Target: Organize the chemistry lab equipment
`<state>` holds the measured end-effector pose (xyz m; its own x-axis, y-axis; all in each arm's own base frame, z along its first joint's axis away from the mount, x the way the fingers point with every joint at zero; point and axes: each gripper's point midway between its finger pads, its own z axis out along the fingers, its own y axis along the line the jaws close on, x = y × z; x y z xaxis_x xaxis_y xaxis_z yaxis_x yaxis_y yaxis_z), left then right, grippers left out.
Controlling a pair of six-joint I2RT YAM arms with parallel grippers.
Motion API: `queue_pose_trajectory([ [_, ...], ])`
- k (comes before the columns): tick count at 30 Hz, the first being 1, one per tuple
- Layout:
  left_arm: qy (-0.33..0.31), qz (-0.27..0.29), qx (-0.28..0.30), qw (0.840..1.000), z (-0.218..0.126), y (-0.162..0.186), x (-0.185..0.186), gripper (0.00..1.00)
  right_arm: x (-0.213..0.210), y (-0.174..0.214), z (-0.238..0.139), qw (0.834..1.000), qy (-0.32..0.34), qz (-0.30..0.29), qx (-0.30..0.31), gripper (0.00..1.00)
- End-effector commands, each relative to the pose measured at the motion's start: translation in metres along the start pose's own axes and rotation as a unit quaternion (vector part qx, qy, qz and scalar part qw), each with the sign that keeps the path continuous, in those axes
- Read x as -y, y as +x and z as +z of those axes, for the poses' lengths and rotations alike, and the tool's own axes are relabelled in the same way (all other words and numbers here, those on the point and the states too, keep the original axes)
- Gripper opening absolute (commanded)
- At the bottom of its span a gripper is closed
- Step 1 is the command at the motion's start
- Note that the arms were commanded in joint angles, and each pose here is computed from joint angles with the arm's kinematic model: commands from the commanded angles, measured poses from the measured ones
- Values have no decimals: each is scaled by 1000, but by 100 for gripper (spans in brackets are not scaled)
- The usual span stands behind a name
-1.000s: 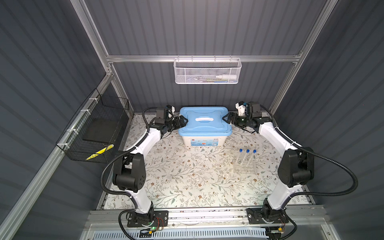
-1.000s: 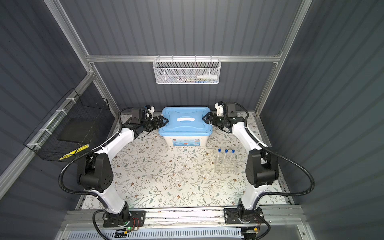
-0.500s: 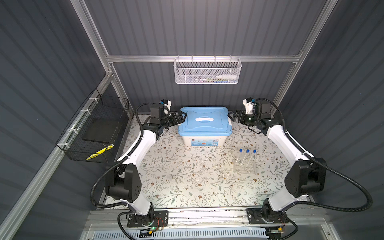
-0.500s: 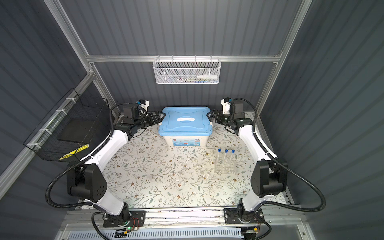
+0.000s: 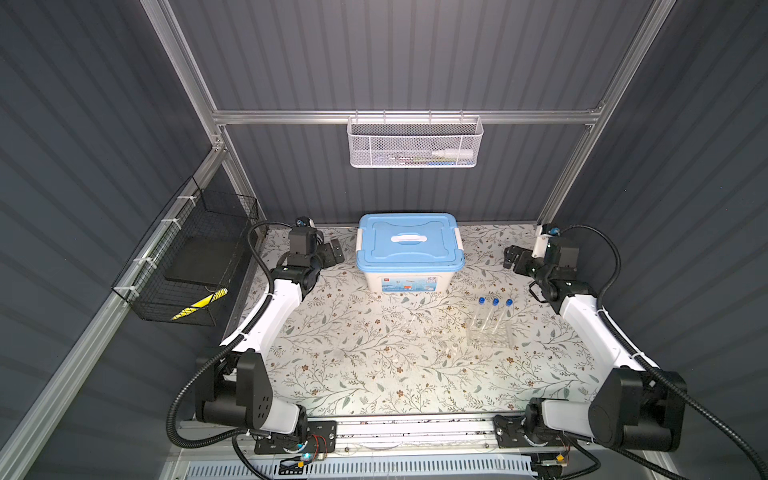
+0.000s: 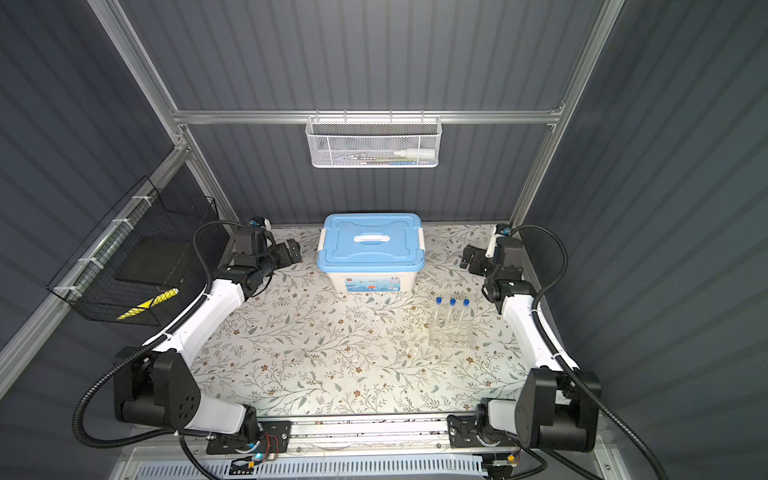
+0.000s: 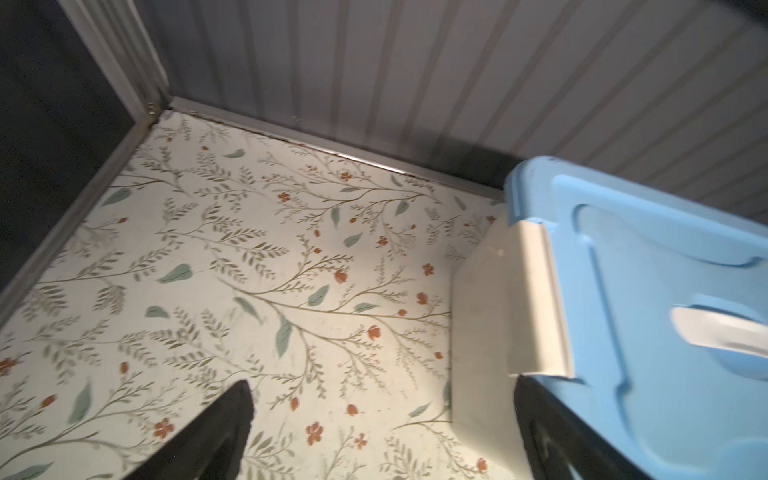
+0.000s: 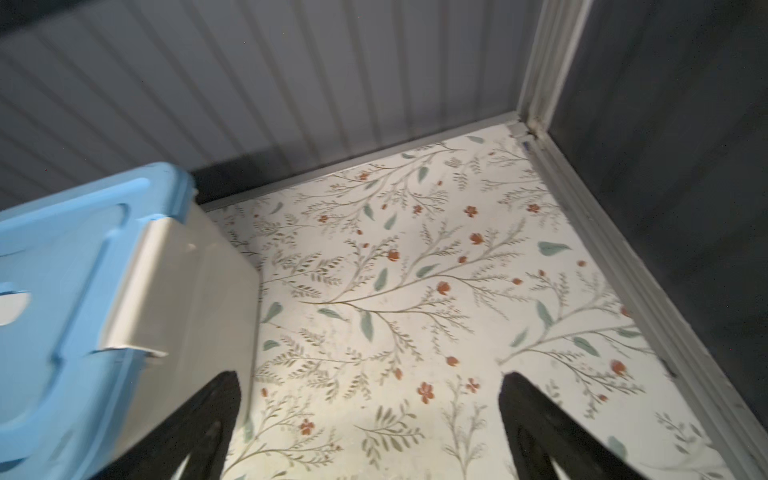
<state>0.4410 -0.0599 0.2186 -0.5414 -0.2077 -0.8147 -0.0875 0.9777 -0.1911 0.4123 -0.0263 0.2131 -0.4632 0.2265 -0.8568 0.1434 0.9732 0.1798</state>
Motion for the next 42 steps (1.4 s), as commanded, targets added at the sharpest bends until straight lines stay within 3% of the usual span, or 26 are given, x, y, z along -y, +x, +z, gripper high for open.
queue_pose_trajectory([
  [1, -67, 41, 17, 997, 4, 8, -30, 100, 17, -6, 1, 998, 43, -33, 44, 99],
  [8, -101, 71, 19, 992, 22, 44, -52, 100, 32, 34, 11, 996, 66, -43, 39, 99],
  [13, -103, 89, 33, 990, 30, 59, -59, 100, 30, 54, 14, 996, 48, -52, 45, 99],
  [32, -70, 125, 62, 988, 36, 107, -65, 100, 31, 86, 8, 994, 28, -63, 81, 99],
  [42, -72, 142, 75, 984, 42, 117, -69, 100, 20, 82, 6, 992, -3, -68, 106, 99],
])
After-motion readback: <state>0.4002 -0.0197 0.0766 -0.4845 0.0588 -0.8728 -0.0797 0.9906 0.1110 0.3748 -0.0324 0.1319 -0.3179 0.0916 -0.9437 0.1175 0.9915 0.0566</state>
